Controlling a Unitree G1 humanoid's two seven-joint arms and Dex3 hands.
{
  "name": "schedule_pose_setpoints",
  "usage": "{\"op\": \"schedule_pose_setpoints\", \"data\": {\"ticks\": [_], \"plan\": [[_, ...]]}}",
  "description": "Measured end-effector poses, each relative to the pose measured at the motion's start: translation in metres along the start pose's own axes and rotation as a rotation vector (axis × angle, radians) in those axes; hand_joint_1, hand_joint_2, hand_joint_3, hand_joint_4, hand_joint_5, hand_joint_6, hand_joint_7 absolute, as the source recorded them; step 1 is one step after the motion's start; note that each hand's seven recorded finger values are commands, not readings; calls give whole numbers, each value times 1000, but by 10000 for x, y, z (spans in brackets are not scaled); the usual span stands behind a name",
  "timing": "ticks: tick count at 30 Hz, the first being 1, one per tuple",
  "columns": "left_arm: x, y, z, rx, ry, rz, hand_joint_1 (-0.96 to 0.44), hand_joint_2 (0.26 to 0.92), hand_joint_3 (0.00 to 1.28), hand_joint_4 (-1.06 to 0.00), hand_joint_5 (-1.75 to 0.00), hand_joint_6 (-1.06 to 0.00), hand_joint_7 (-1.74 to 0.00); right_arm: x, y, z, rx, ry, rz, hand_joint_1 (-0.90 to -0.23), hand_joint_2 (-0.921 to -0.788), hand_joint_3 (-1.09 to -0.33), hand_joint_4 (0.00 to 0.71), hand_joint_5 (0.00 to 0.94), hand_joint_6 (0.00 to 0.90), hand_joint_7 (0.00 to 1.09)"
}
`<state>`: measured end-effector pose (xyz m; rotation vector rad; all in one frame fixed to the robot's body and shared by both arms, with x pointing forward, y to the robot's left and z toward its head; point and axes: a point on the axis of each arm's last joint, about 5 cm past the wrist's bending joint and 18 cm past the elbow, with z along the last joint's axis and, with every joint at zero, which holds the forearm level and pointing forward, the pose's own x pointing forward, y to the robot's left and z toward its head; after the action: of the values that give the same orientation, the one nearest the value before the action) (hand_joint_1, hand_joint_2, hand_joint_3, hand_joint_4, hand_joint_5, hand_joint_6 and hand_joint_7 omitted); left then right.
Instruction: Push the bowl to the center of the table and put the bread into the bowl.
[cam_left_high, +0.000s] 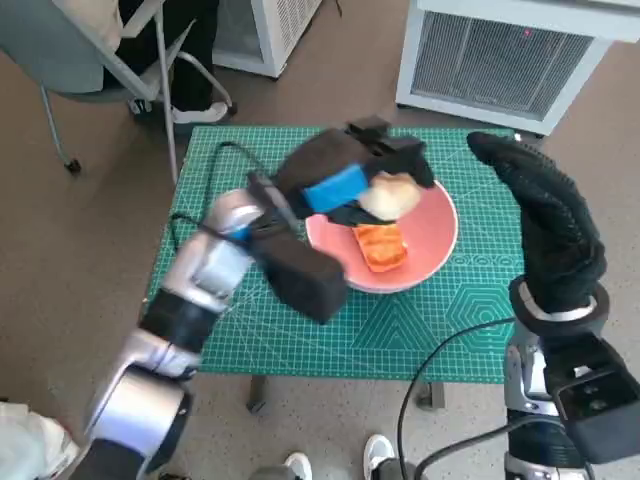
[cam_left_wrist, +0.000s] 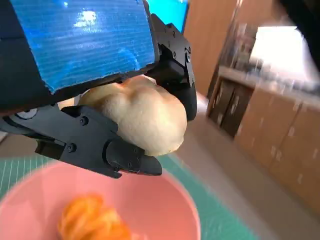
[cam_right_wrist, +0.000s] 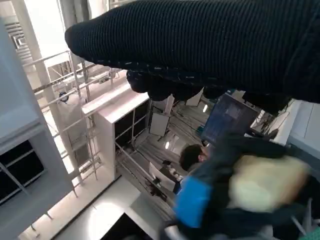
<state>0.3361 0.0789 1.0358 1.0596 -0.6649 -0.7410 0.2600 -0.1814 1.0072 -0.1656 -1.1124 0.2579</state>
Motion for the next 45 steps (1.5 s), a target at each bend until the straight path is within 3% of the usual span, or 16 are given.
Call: {"op": "schedule_pose_setpoints", "data": {"ticks": [1,3,6,9,13,23,33,39,45], "plan": [[16,-16,-9,0,10,-25,-155,905,286,-372,-823,-323,-1325,1,-1,3,-2,-1,-1,-590,-921,-792,280,1,-1,638],[42,-43,-28,-2,35,-89,-149,881,207,-243,-359,-181,-815,2,-3,10,-6,-4,-3,-589,-921,-792,280,2,-1,636],[57,-74,-59,-11,82,-172,-213,870,103,-112,-118,-106,-477,-3,-4,21,-14,-6,-3,-592,-921,-793,281,2,-1,634],[63,-98,-74,-13,122,-235,-323,865,56,-41,-38,-73,-341,-23,-6,24,-16,-1,-10,-596,-921,-792,281,2,-1,633],[71,-121,-73,5,141,-274,-455,871,35,-8,-7,-35,-271,-43,-6,24,-16,6,-15,-606,-921,-792,280,2,-1,633],[55,-142,-80,25,97,-230,-580,918,75,1,1,-1,-21,-40,-16,29,-21,10,-31,-602,-921,-792,280,2,-1,630],[-99,-99,-150,-154,-10,44,-625,921,234,1,1,-21,-11,-8,-45,54,-28,13,-66,-601,-921,-781,290,7,-1,653],[-251,-117,-192,-320,-78,248,-609,921,296,-39,-18,-150,-78,37,-61,59,-29,10,-82,-590,-921,-773,298,10,-1,656],[-358,-159,-175,-526,-187,480,-602,921,334,-115,-45,-240,-122,141,-61,66,-25,-7,-95,-577,-921,-772,300,10,-1,649]]}}
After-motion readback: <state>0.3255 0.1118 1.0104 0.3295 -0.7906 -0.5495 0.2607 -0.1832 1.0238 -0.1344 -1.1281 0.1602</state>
